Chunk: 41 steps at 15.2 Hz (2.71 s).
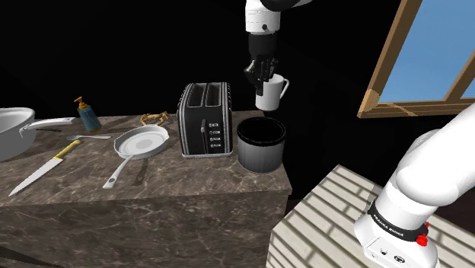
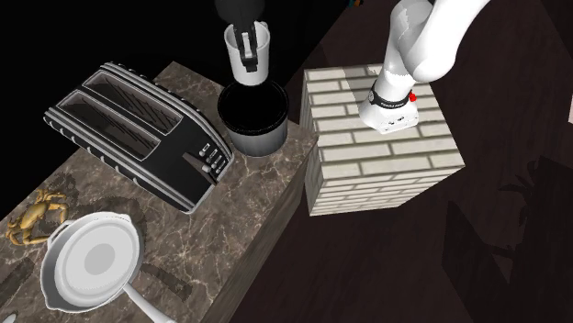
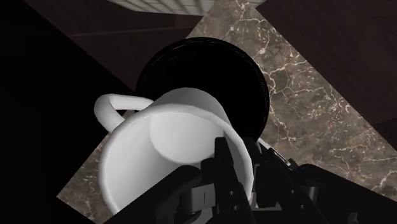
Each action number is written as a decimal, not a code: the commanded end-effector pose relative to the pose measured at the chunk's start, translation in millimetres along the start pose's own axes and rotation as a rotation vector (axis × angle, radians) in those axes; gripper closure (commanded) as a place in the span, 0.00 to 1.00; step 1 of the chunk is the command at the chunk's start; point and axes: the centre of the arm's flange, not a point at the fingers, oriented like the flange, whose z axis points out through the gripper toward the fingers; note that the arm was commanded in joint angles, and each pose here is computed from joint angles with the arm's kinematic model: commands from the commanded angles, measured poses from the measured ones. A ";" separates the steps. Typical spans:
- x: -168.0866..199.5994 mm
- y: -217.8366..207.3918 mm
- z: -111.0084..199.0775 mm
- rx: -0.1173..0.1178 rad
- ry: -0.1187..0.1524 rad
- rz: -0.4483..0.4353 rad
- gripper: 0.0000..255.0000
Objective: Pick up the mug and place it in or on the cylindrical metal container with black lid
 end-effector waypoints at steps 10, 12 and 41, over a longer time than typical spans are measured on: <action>-0.7 -1.5 56.5 0.000 0.000 -0.001 1.00; -0.6 -2.2 67.0 0.000 0.000 -0.001 1.00; -0.6 -3.4 35.6 0.000 0.000 -0.001 0.00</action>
